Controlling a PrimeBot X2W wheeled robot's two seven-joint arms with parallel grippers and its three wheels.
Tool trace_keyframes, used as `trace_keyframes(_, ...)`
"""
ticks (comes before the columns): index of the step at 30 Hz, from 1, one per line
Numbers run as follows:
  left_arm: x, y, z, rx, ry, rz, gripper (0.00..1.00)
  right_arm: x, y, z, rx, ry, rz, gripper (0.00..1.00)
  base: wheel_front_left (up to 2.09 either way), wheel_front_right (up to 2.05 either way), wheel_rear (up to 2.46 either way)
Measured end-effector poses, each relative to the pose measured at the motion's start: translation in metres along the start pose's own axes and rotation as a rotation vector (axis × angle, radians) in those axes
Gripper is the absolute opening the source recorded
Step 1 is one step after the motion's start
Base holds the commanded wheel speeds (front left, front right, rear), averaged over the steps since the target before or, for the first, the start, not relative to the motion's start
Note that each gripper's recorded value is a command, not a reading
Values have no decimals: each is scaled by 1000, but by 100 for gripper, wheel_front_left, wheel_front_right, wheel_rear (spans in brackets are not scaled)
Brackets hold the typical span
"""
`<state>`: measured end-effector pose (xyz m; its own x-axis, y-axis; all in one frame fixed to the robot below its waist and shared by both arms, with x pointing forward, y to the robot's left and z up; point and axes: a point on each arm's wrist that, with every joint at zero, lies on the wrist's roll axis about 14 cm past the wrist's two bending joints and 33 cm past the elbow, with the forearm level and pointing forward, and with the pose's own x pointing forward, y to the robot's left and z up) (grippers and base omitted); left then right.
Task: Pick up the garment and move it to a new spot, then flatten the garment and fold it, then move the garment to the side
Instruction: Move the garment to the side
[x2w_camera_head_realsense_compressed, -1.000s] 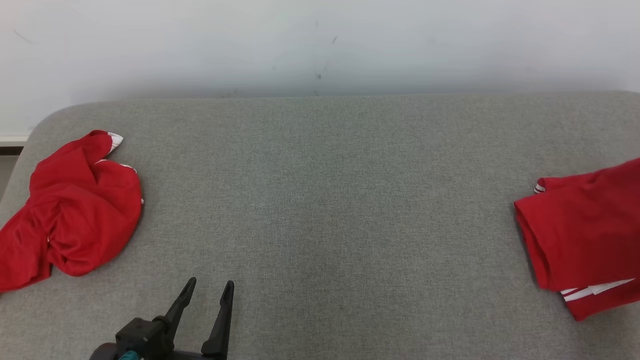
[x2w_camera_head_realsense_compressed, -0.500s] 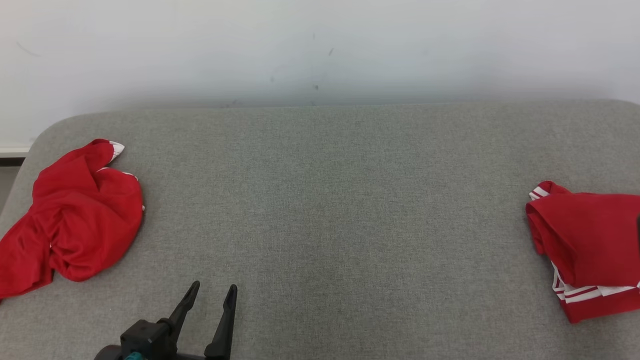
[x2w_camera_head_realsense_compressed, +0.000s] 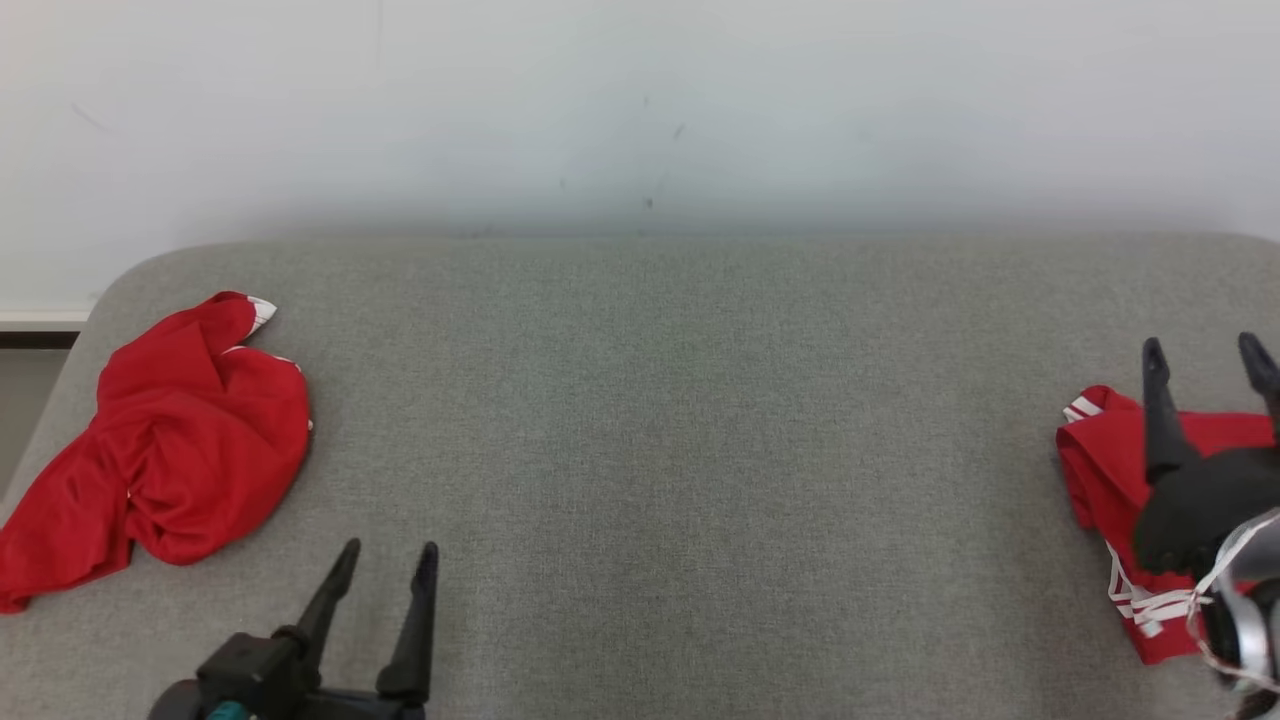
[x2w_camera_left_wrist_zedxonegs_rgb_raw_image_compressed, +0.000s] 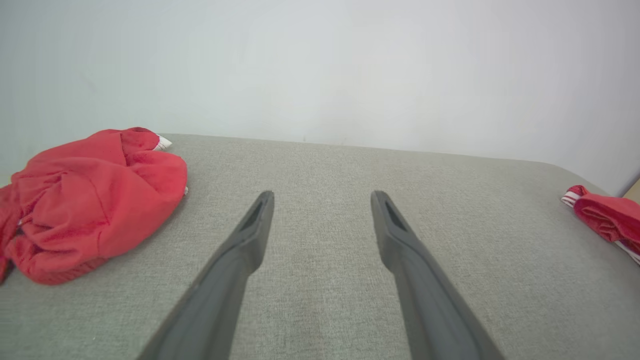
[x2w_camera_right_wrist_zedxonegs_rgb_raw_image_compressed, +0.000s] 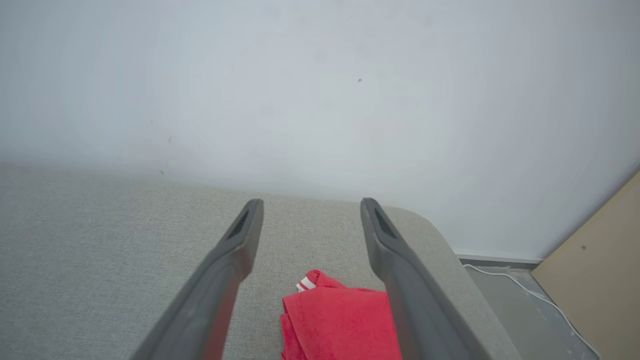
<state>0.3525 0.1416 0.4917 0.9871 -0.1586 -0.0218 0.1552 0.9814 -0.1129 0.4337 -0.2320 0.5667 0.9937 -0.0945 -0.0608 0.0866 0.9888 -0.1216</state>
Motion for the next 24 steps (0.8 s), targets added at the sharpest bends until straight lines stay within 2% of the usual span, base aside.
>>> trace_keyframes(5, -1, 12, 19, 23, -66, 27, 100, -19, 22, 2, 198, -75, 24, 100, 0, 0, 0)
trace_keyframes(9, -3, 14, 30, 29, -104, 37, 100, -34, 35, 1, 297, -114, 60, 100, 0, 0, 0)
trace_keyframes(15, -5, 15, 31, 30, -110, 39, 100, -47, 54, -2, 331, -140, 137, 100, 0, 0, 0)
trace_keyframes(24, -7, 23, 23, 44, -83, 55, 100, -60, 58, -26, 323, -97, 163, 100, 0, 0, 0)
